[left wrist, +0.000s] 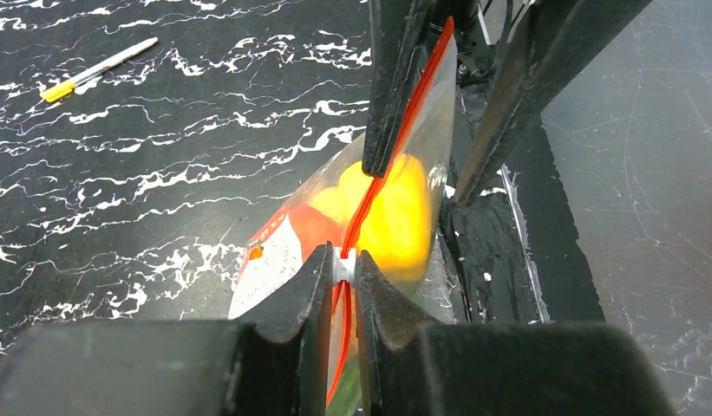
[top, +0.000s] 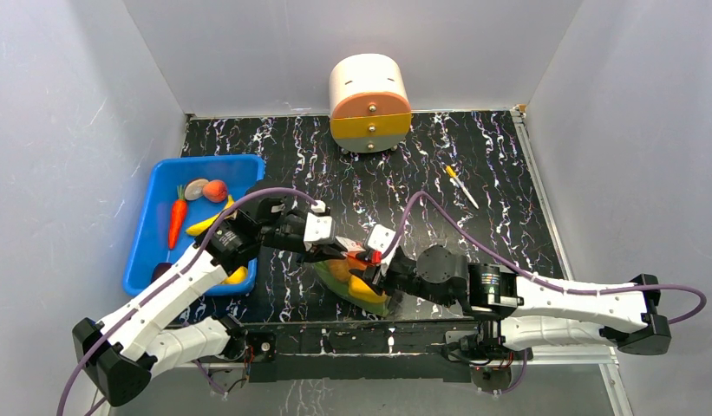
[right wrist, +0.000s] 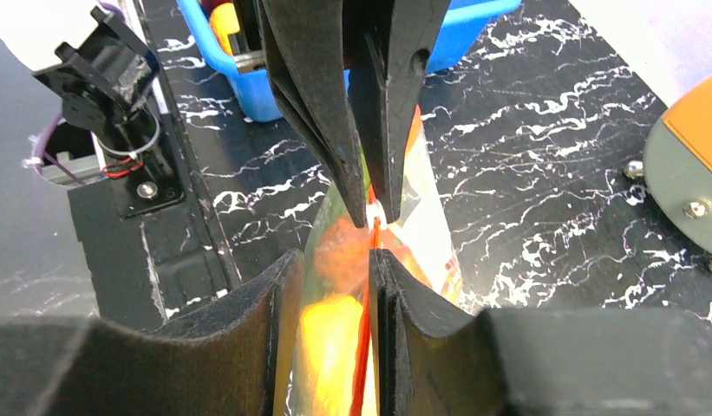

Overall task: Place the food in the zip-top bag and seal the zipper
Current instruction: Zip the zipper food storage bag at the center of the board.

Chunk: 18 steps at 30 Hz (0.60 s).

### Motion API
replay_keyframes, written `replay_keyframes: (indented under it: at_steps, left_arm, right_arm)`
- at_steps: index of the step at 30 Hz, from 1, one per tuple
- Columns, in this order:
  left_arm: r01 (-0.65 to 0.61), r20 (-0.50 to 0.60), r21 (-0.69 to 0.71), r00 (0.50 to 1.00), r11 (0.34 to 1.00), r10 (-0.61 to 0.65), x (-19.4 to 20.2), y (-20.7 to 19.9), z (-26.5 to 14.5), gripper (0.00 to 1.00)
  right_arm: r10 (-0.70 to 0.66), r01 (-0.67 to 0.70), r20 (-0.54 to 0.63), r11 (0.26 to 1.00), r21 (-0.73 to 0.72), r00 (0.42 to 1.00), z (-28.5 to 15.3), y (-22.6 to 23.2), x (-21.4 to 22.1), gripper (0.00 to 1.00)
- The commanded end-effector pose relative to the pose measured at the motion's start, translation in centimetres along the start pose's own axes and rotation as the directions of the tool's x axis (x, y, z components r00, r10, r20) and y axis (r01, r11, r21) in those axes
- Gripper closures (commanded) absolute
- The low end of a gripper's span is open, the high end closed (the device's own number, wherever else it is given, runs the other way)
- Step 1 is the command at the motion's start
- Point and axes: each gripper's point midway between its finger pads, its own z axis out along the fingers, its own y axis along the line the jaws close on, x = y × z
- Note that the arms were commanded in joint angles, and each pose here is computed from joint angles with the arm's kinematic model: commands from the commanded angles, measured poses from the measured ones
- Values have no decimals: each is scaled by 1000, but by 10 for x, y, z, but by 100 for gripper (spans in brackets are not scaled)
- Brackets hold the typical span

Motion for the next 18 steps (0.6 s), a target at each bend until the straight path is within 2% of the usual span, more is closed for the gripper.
replay_keyframes:
  at_steps: [1,6,12,18]
  left_arm:
    - [-68,69,27,995,997,66,-27,1,-3,100]
    - [-83,70,46,994,996,79,-26,-2,-3,100]
    - [-106,89,41,991,994,102,-34,-4,-7,100]
    - [-119,88,41,989,992,115,-34,-4,-7,100]
  right_arm:
    - [14,-17,41,998,55,999,-7,-13,-24,68]
    - [-40,40,-8,993,109,999,-4,-23,-17,68]
    - [-70,75,-49,991,108,996,2,-25,-15,67]
    - [-57,65,-92,994,85,994,6,-19,-6,76]
